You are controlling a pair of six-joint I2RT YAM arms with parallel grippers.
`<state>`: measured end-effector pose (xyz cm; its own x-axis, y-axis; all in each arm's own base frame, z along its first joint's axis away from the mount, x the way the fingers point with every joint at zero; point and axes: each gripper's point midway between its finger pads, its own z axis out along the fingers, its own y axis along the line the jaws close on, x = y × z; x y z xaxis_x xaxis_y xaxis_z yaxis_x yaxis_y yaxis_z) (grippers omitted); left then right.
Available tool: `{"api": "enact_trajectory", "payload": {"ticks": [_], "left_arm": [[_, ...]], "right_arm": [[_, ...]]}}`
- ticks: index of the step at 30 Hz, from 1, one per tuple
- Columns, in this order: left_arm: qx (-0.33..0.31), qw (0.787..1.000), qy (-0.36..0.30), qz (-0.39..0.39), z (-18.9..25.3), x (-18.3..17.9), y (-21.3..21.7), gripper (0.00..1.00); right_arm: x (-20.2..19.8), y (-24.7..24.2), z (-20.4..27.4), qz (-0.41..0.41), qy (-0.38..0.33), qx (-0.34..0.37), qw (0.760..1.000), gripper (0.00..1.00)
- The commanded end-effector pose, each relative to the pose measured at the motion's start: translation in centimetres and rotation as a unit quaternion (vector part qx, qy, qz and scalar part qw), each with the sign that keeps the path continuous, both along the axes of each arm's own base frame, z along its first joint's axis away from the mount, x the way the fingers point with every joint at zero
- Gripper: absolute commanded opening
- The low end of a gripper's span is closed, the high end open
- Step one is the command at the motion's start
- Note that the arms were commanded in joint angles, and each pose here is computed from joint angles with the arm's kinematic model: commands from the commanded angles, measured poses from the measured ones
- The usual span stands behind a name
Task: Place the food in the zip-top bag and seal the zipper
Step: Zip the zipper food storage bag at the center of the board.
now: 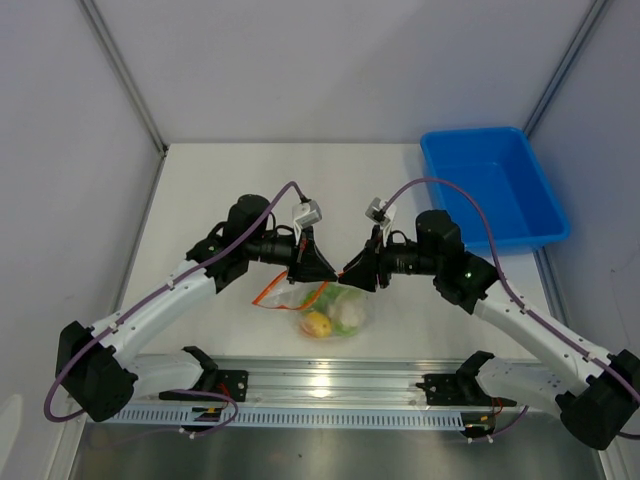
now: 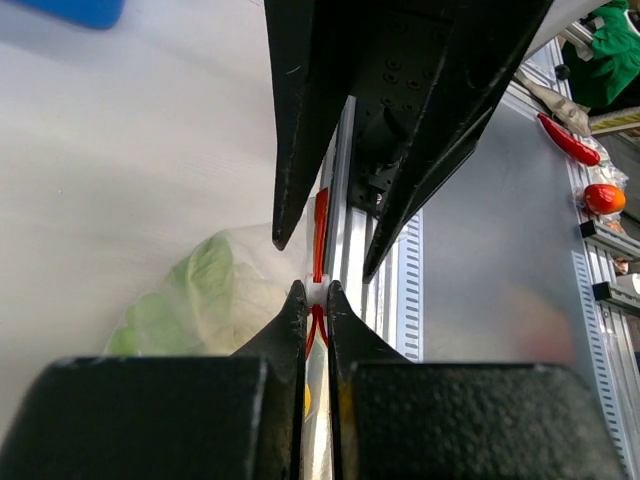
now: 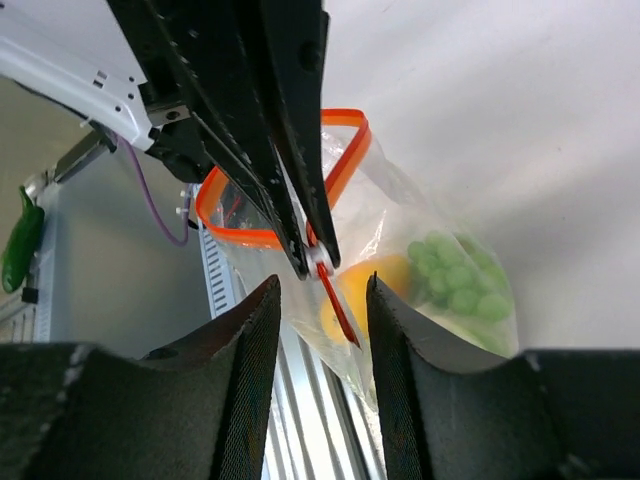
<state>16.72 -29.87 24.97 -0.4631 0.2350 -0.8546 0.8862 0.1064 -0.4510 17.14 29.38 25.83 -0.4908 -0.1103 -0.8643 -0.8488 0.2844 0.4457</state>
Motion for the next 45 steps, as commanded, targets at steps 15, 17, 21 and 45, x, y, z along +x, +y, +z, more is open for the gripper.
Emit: {"api": "enact_trajectory", "payload": {"ticks": [15, 17, 21, 45], "left_arm": [[-0.024, 0.999, -0.025, -0.023, 1.8, -0.7, 0.1, 0.01], [-0.022, 0.999, -0.023, -0.023, 1.7, -0.7, 0.1, 0.01], [-0.023, 0.999, -0.024, -0.023, 1.8, -0.7, 0.1, 0.01], [-0.011, 1.000, -0.028, 0.002, 1.4, 0.0, 0.5, 0.01]], "right_arm": [[-0.8, 0.6, -1.3, 0.094, -0.001, -0.070, 0.993, 0.29], [-0.6, 0.8, -0.9, 0.096, -0.005, -0.066, 0.993, 0.27], [-0.5, 1.4, -0.5, 0.105, -0.008, -0.065, 0.992, 0.24], [4.7, -2.1, -0.4, -0.131, -0.032, -0.077, 0.988, 0.00]]}}
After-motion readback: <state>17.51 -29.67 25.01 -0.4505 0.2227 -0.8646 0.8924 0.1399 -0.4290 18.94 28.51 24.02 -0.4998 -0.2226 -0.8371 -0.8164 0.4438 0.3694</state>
